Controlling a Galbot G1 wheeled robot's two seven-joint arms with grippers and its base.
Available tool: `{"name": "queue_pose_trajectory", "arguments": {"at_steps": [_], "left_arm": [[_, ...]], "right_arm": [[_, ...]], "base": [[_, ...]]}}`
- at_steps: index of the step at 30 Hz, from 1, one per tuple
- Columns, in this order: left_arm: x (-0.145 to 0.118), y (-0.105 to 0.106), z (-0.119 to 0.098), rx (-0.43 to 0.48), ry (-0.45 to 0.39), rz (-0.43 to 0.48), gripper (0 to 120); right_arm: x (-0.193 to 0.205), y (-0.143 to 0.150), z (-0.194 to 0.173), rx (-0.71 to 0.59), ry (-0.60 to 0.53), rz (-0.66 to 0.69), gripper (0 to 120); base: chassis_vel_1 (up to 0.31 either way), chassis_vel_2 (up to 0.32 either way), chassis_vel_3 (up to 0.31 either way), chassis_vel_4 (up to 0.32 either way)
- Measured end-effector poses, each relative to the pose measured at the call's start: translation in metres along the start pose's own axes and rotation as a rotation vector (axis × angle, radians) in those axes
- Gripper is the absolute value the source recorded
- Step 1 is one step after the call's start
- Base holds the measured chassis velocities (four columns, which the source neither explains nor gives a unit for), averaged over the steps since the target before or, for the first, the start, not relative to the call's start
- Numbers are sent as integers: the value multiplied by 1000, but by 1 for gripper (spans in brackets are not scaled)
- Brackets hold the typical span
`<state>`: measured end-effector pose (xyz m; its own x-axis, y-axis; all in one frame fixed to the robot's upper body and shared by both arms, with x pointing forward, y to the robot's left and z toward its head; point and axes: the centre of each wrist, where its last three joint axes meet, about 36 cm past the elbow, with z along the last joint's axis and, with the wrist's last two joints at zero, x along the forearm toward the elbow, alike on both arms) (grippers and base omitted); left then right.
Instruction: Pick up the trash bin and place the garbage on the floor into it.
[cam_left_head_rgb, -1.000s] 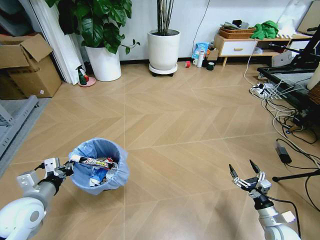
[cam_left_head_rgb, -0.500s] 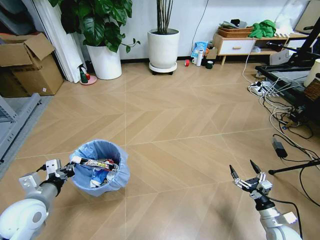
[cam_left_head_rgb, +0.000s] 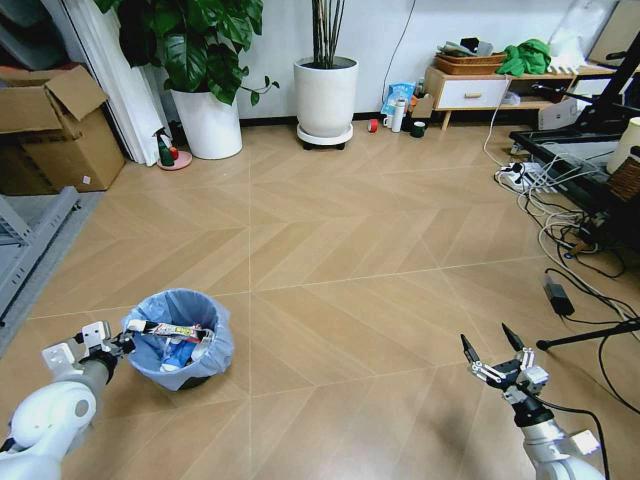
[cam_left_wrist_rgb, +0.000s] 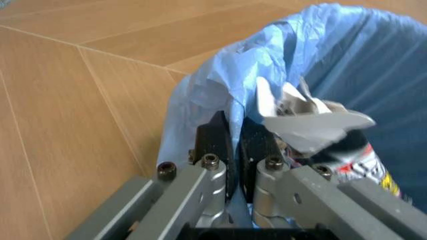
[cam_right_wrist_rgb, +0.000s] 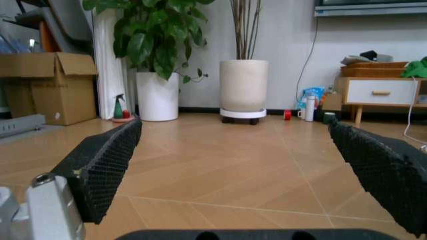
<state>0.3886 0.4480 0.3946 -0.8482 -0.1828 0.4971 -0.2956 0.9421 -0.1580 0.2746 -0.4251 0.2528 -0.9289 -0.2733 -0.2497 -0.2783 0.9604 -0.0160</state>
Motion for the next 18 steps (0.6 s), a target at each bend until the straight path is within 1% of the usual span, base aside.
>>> {"name": "queue_pose_trajectory", "arguments": {"at_steps": [2, 4, 6, 7, 8, 9, 11, 14, 15, 16, 18], "left_arm": [[-2, 1, 0, 0, 3, 0, 0], [-5, 3, 1, 1, 7, 0, 7], [-7, 5, 0, 3, 7, -4, 16], [-7, 5, 0, 3, 7, -4, 16], [-7, 6, 1, 2, 8, -6, 20], [-8, 7, 2, 1, 9, -9, 26], [-8, 7, 3, 1, 9, -10, 28], [-8, 7, 3, -9, -4, -16, 45], [-8, 7, 3, -9, -4, -16, 45], [-7, 8, 3, -15, -11, -21, 48], [-2, 8, 3, -43, -30, -41, 60]], "right_arm": [[0, -2, -1, 4, 1, 0, 100], [1, -4, -3, 9, 4, 1, 100], [2, -5, -3, 11, 5, 4, 100], [2, -5, -3, 11, 5, 4, 100], [2, -5, -3, 11, 6, 6, 100], [2, -5, -2, 10, 6, 11, 100], [1, -4, -2, 9, 6, 18, 100], [-3, -1, 0, 15, 11, 59, 100], [-3, -1, 0, 15, 11, 59, 100], [-5, 0, 0, 22, 14, 82, 100], [-13, 5, 1, 47, 27, 151, 100]], "base": [[0, 0, 0, 0], [0, 0, 0, 0], [0, 0, 0, 0], [0, 0, 0, 0], [0, 0, 0, 0], [0, 0, 0, 0], [0, 0, 0, 0], [0, 0, 0, 0], [0, 0, 0, 0], [0, 0, 0, 0], [0, 0, 0, 0]]}}
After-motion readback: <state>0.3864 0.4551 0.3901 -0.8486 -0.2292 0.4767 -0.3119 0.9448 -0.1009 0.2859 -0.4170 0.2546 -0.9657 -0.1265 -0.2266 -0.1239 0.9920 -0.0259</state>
